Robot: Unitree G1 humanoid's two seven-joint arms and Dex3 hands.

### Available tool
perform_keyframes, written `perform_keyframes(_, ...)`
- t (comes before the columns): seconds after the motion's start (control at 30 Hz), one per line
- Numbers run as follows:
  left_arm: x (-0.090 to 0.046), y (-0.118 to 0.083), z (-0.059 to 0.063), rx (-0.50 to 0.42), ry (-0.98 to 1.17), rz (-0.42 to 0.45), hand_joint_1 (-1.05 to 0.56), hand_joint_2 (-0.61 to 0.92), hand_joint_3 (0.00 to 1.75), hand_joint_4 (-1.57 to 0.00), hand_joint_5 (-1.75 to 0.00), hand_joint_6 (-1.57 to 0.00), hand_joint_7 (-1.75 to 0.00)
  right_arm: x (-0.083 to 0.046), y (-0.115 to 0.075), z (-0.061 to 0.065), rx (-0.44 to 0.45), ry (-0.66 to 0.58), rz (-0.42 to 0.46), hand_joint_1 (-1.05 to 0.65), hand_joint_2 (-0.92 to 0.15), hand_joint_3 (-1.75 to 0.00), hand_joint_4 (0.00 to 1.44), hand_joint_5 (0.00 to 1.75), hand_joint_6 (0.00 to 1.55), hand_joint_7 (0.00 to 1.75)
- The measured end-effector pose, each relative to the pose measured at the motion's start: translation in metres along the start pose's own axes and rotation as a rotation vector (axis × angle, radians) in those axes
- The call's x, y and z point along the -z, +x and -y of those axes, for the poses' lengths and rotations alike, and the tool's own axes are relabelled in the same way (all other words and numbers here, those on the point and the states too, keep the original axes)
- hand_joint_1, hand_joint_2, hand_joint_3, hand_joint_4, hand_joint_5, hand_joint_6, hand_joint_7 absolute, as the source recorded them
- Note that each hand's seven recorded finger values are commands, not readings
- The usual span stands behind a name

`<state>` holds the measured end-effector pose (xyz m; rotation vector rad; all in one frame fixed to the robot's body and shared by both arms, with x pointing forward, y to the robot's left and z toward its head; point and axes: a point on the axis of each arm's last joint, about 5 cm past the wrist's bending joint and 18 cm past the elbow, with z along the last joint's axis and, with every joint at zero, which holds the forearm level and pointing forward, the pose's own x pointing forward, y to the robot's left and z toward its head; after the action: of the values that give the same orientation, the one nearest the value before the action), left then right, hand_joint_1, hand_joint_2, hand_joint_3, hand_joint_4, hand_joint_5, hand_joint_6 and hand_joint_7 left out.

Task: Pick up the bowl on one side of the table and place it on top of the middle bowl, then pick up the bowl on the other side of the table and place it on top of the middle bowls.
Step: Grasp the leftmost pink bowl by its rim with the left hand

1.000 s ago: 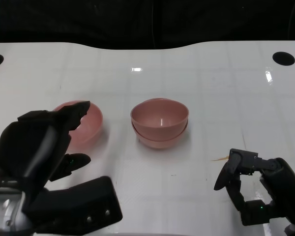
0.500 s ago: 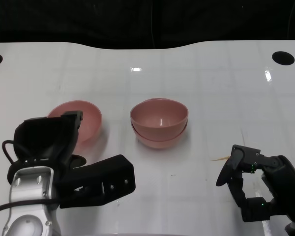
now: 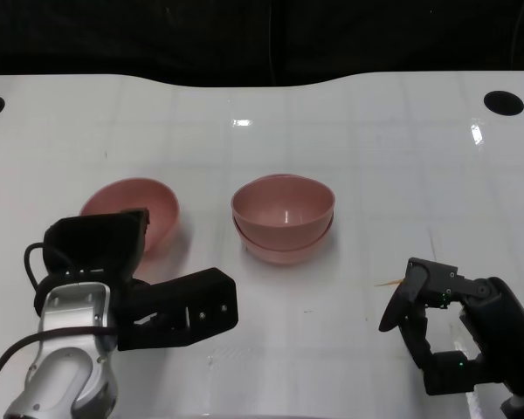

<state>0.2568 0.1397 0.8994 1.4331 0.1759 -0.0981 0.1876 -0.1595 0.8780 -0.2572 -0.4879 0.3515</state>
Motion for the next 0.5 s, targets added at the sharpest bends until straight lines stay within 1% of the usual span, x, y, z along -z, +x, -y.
perform_keyframes(0.07,0.001,0.004,0.005,0.0,-0.004,0.013,-0.43,0.92,0.01,-0.68,-0.09,-0.54,-0.03,0.0,0.0,0.0,0.0,0.003,-0.002,-0.23,-0.42,-1.3,0.92,1.75,0.76,1.59)
perform_keyframes(0.1,0.002,0.007,0.007,-0.003,-0.006,0.02,-0.41,0.92,0.01,-0.77,-0.14,-0.57,-0.04,0.0,0.0,-0.001,-0.001,0.005,-0.003,-0.23,-0.42,-1.3,0.92,1.75,0.76,1.58)
perform_keyframes(0.13,0.003,0.008,0.009,-0.011,-0.008,0.028,-0.36,0.92,0.04,-0.71,-0.72,-0.69,-0.03,0.0,0.0,-0.001,0.0,0.007,-0.003,-0.24,-0.42,-1.31,0.92,1.75,0.76,1.58)
perform_keyframes(0.17,0.004,0.01,0.012,-0.019,-0.01,0.039,-0.34,0.92,0.07,-0.68,-1.11,-0.8,-0.04,0.0,0.0,-0.001,0.0,0.009,-0.005,-0.24,-0.42,-1.31,0.91,1.75,0.76,1.57)
perform_keyframes(0.2,0.005,0.011,0.014,-0.025,-0.007,0.049,-0.33,0.92,0.07,-0.72,-1.4,-0.93,-0.08,0.0,0.0,-0.002,0.001,0.01,-0.007,-0.24,-0.41,-1.31,0.91,1.75,0.76,1.57)
perform_keyframes(0.27,0.007,0.013,0.018,-0.048,-0.015,0.077,-0.35,0.92,0.05,-0.82,-1.62,-1.09,-0.09,0.0,0.001,-0.002,0.002,0.011,-0.011,-0.24,-0.41,-1.31,0.91,1.75,0.76,1.57)
perform_keyframes(0.33,0.009,0.014,0.022,-0.076,-0.012,0.102,-0.37,0.92,0.11,-0.84,-1.71,-1.09,-0.07,0.0,0.001,-0.002,0.003,0.012,-0.01,-0.25,-0.41,-1.31,0.91,1.75,0.76,1.56)
perform_keyframes(0.37,0.01,0.014,0.024,-0.087,-0.006,0.11,-0.38,0.92,0.19,-0.84,-1.73,-1.08,-0.06,0.0,0.001,-0.002,0.002,0.012,-0.01,-0.25,-0.41,-1.31,0.91,1.75,0.76,1.56)
perform_keyframes(0.43,0.01,0.015,0.025,-0.105,0.008,0.117,-0.39,0.92,0.26,-0.83,-1.74,-1.08,-0.06,0.0,0.001,-0.002,0.001,0.012,-0.011,-0.24,-0.41,-1.31,0.9,1.75,0.75,1.55)
perform_keyframes(0.5,0.01,0.017,0.024,-0.126,0.025,0.124,-0.39,0.92,0.3,-0.84,-1.75,-1.15,-0.1,0.0,0.001,-0.002,-0.001,0.013,-0.011,-0.24,-0.41,-1.31,0.9,1.75,0.75,1.55)
